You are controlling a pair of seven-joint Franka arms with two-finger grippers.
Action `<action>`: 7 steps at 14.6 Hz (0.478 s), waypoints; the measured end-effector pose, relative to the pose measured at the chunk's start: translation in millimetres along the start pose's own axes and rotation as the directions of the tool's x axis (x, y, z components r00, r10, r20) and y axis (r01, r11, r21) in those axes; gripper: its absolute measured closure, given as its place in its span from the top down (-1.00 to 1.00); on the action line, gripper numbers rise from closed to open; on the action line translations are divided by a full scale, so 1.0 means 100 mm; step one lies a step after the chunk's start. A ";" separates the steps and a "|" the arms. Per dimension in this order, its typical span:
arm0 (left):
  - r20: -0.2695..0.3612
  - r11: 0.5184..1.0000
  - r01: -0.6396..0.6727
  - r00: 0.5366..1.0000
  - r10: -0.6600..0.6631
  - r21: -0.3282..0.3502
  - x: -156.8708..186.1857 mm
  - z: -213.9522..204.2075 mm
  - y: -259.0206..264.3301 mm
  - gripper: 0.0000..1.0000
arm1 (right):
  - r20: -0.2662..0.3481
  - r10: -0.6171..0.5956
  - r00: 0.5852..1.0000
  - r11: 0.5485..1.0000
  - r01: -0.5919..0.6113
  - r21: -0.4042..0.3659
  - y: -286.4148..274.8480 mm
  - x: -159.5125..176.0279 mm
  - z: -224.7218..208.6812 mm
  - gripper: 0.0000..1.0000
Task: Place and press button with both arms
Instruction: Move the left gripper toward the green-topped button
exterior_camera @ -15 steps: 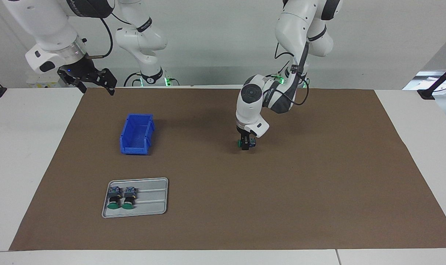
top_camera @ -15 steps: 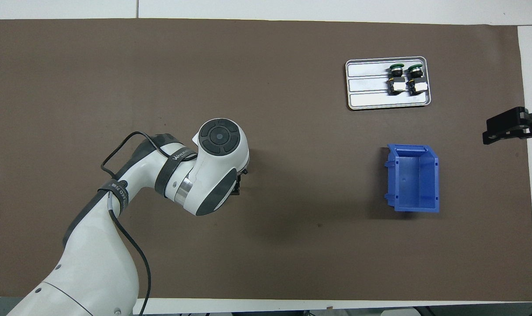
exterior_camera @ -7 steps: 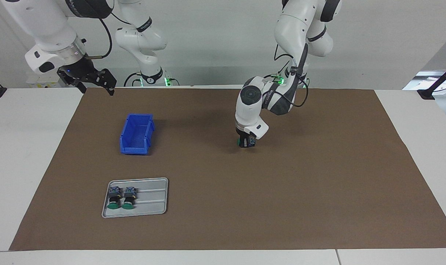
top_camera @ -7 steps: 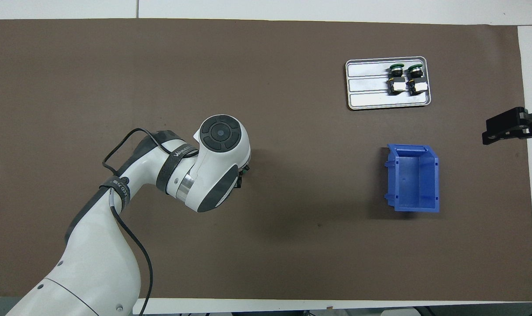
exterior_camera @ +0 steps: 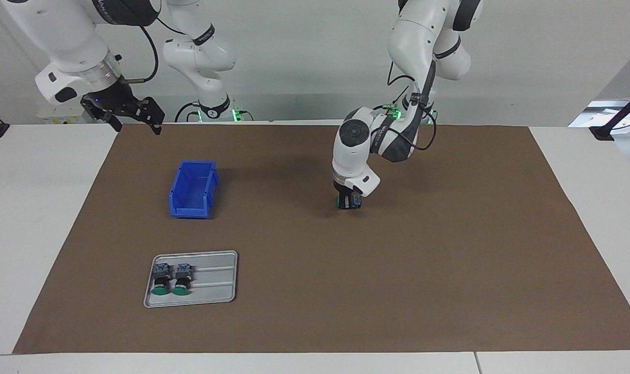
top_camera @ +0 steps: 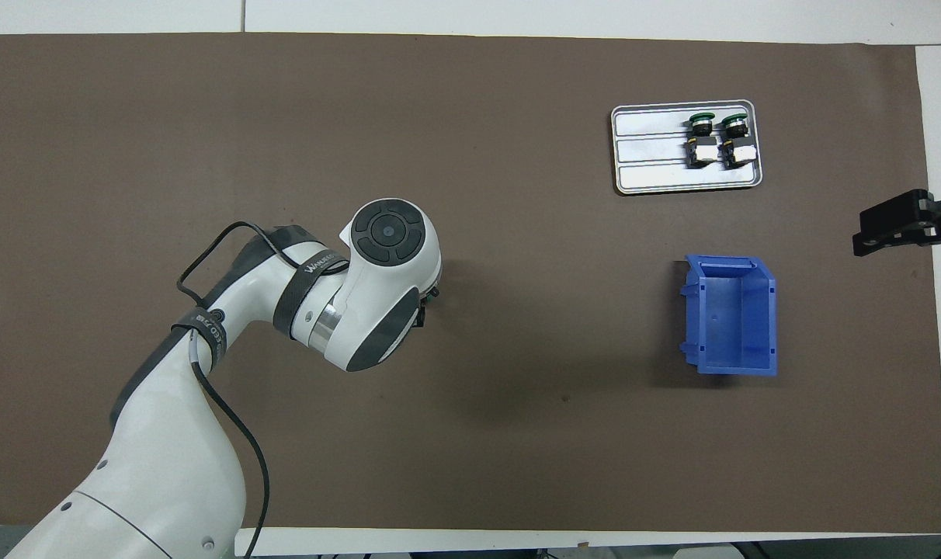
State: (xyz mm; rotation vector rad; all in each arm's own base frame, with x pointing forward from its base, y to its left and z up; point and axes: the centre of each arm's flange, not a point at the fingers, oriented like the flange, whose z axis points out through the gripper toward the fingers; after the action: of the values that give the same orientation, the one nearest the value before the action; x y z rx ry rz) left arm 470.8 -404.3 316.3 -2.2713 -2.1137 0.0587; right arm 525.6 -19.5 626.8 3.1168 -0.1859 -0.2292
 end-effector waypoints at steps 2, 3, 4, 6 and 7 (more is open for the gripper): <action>0.017 0.999 0.026 1.000 -0.025 -0.026 0.14 -0.18 0.13 -0.35 | 0.000 0.000 1.000 1.000 0.000 0.000 0.00 0.00 0.00 0.98; 0.027 0.999 0.033 0.999 -0.032 -0.038 0.20 -0.28 0.16 -0.35 | 0.000 0.000 1.000 1.000 0.000 0.000 0.00 0.00 0.00 0.98; 0.036 0.998 0.040 0.999 -0.038 -0.051 0.27 -0.38 0.20 -0.35 | 0.000 0.000 1.000 1.000 0.000 0.000 0.00 0.00 0.00 0.98; 0.051 0.996 0.055 0.997 -0.051 -0.071 0.40 -0.54 0.26 -0.35 | 0.000 0.000 1.000 1.000 0.000 0.000 0.00 0.00 0.00 0.98; 0.054 0.995 0.060 0.997 -0.056 -0.075 0.46 -0.58 0.27 -0.35 | 0.000 0.000 1.000 1.000 0.000 0.000 0.00 0.00 0.00 0.98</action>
State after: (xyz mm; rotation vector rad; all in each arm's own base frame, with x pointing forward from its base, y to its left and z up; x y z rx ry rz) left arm 504.6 -360.9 372.7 -2.2720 -2.2443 0.0361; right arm 525.6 -19.5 626.8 3.1168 -0.1859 -0.2293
